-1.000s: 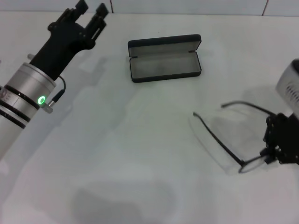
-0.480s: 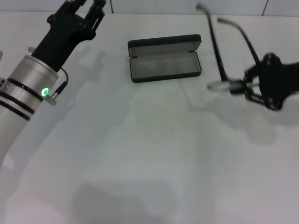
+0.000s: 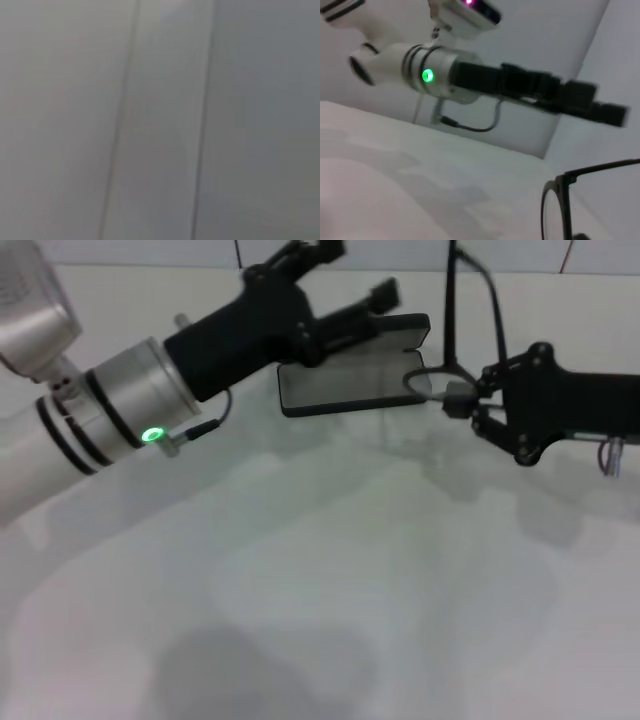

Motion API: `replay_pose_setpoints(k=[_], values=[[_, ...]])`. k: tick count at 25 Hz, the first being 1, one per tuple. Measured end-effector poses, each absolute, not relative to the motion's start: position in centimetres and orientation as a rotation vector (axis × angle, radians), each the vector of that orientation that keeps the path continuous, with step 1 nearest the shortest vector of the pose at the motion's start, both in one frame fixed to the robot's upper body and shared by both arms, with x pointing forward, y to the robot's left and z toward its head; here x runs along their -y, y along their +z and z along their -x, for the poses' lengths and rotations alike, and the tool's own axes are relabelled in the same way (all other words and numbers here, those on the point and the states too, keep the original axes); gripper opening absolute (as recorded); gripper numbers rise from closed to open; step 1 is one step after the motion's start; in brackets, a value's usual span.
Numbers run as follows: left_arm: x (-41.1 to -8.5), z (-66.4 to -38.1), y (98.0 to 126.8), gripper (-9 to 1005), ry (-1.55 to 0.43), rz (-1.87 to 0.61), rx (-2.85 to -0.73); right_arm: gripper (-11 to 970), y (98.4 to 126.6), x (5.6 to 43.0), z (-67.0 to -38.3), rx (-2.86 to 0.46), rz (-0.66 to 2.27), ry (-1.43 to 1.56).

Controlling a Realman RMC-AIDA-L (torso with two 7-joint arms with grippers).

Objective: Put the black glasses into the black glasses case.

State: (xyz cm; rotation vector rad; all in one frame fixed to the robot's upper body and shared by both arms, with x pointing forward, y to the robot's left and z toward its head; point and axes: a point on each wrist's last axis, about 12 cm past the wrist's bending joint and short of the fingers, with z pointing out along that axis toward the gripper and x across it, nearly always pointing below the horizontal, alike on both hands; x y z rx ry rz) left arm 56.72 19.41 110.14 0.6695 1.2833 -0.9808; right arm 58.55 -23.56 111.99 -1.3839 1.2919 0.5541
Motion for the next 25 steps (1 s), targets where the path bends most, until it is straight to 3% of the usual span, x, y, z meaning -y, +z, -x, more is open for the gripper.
replay_pose_setpoints(k=[3,12,25], values=[[-18.3,-57.3,110.7,900,-1.001,-0.723,-1.270,110,112.0,22.7,-58.6,-1.330,1.447,0.631],[-17.0,-57.7,111.0,893,-1.009,-0.811,-1.274,109,112.4,22.1,-58.3,-1.336,1.518,0.708],[-15.9,-58.5,110.9,893,-1.125,-0.810,-1.446,109,113.2,22.6,-57.1,-1.169,1.523,0.640]])
